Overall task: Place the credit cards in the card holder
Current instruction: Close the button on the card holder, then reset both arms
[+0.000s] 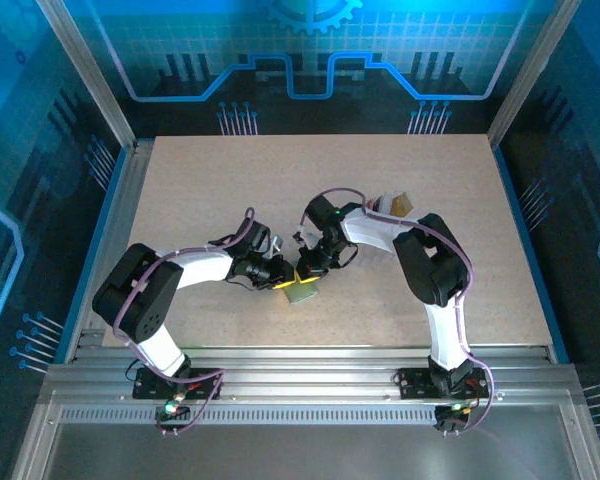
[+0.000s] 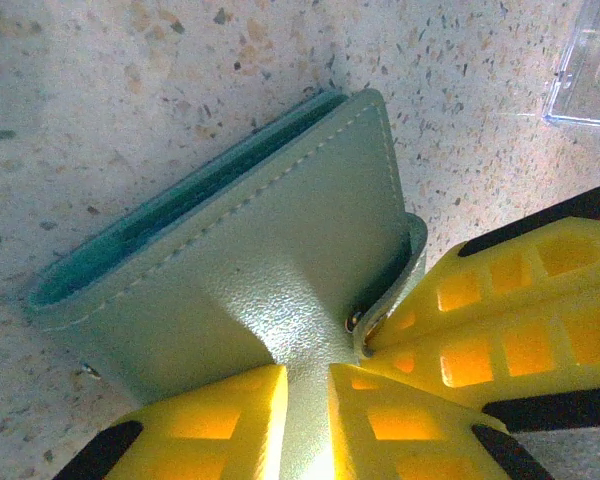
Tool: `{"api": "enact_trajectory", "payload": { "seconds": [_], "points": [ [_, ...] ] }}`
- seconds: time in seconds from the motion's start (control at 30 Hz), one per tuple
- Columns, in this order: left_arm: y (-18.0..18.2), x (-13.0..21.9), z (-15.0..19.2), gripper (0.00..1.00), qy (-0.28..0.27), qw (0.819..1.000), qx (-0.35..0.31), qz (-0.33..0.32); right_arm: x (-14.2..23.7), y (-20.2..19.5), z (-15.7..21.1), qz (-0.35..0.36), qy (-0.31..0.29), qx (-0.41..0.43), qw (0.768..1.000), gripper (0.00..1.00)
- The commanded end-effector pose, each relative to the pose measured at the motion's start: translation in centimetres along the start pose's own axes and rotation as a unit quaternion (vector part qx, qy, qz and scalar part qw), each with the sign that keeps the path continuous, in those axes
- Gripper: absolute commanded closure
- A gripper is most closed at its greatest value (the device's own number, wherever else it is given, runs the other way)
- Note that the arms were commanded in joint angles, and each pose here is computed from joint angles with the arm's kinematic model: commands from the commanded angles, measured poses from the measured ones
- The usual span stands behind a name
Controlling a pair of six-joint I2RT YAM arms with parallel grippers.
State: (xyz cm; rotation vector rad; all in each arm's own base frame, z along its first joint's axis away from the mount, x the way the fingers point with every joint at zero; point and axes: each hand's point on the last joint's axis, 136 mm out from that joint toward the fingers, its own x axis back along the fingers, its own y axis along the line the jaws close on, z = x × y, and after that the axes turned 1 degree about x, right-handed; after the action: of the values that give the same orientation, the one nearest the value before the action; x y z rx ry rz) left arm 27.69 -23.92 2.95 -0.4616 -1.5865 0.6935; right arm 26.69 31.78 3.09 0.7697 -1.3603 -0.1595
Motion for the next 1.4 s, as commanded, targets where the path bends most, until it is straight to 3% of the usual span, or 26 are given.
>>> {"api": "enact_trajectory", "payload": {
  "seconds": [0.0,0.47,0.63,0.7,0.8,0.83,0.87,0.93,0.97,1.1,1.2,1.3,1.37],
  "points": [
    [-0.2,0.2,-0.5,0.80,-0.011,1.000,0.006,0.012,-2.7,-4.1,2.1,0.080,0.051,-0.041,0.995,1.00],
    [-3.6,6.0,-2.3,0.78,-0.080,0.993,-0.002,0.088,-4.0,-5.4,2.9,0.148,0.092,-0.068,0.982,1.00],
    [-2.9,7.9,-2.7,0.72,-0.109,0.991,-0.006,0.072,-2.9,-3.6,1.5,0.141,0.054,-0.057,0.987,1.00],
    [-2.6,9.1,-3.1,0.66,-0.133,0.989,-0.008,0.063,-1.5,-1.8,0.0,0.123,0.017,-0.038,0.992,0.86],
    [-2.2,11.4,-3.9,0.44,-0.180,0.983,-0.020,0.024,2.0,2.2,-3.2,0.084,-0.059,0.008,0.995,0.57],
    [-2.2,12.2,-4.1,0.24,-0.193,0.981,-0.022,0.014,3.4,3.8,-4.4,0.072,-0.083,0.025,0.994,0.49],
    [-2.2,13.1,-4.5,0.02,-0.207,0.978,-0.022,0.006,4.8,5.0,-5.3,0.064,-0.106,0.040,0.991,0.33],
    [-2.0,14.8,-5.1,0.01,-0.232,0.973,-0.018,-0.010,7.5,7.2,-6.7,0.050,-0.142,0.062,0.987,0.15],
    [-1.8,15.7,-5.4,0.01,-0.247,0.969,-0.015,-0.020,8.8,8.2,-7.2,0.041,-0.158,0.073,0.984,0.01],
    [-0.9,19.2,-6.3,0.01,-0.311,0.948,-0.017,-0.067,14.7,10.5,-7.4,0.037,-0.228,0.107,0.967,0.00],
    [1.2,21.9,-7.4,0.01,-0.371,0.919,-0.007,-0.136,19.8,8.3,-6.8,0.102,-0.305,0.099,0.942,0.00],
    [2.5,22.9,-8.3,0.01,-0.405,0.896,-0.026,-0.180,25.3,2.6,-5.2,0.192,-0.394,0.040,0.898,0.00],
    [3.7,23.3,-9.1,0.01,-0.439,0.874,-0.036,-0.205,29.4,-2.6,-3.0,0.283,-0.454,-0.019,0.845,0.00]
  ]
}}
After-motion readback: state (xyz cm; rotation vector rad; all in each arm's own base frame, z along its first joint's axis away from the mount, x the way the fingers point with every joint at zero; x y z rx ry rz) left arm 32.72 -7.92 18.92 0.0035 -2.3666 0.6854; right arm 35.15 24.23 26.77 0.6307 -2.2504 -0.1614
